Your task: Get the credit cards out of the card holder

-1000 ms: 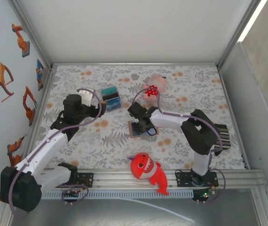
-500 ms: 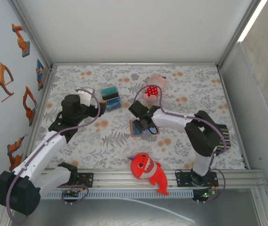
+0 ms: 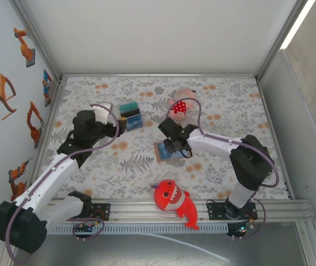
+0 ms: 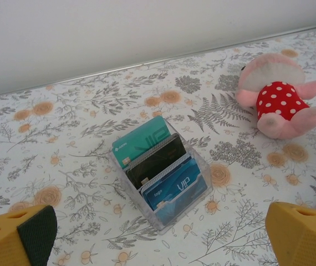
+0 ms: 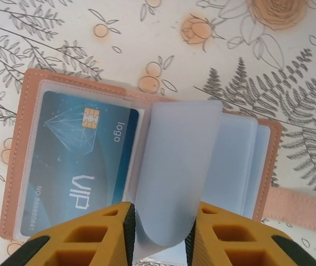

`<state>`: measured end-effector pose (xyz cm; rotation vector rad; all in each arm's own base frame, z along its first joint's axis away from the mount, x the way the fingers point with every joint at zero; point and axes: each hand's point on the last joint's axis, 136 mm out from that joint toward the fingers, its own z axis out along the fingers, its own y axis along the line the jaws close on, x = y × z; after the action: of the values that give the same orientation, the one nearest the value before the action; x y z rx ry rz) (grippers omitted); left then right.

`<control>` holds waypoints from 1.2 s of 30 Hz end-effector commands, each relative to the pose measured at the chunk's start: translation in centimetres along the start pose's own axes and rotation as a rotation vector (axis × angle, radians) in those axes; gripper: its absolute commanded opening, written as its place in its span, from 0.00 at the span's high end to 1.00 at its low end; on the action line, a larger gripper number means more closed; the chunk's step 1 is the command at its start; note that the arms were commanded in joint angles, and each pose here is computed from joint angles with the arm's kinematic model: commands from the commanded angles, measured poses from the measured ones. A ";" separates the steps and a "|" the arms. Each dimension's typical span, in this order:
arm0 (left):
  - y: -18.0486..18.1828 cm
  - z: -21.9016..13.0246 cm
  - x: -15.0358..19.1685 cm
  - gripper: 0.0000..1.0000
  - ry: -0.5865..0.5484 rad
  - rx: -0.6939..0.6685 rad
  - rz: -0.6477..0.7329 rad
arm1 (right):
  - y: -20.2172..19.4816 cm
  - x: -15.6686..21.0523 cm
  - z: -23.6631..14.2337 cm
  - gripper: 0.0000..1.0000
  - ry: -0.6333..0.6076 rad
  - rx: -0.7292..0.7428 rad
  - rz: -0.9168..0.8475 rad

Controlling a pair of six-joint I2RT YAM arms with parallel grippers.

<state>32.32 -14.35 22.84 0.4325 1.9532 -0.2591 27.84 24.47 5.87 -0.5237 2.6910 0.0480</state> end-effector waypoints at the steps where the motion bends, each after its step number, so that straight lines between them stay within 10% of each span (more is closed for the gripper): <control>1: -0.2 -0.1 -1.0 0.03 -0.014 -0.002 0.017 | -1.3 0.7 -0.1 0.71 0.001 0.020 0.064; 14: -2.2 0.9 0.0 0.03 0.031 -0.043 0.125 | -3.3 2.0 0.2 0.68 0.016 0.007 0.158; 36: -16.8 6.0 10.8 0.03 0.239 0.225 0.377 | -8.3 4.3 -1.5 0.67 -0.009 0.002 0.361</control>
<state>26.25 -29.10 10.54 0.9899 2.0569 -0.2062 26.70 15.40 4.97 -0.0884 2.7680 0.1039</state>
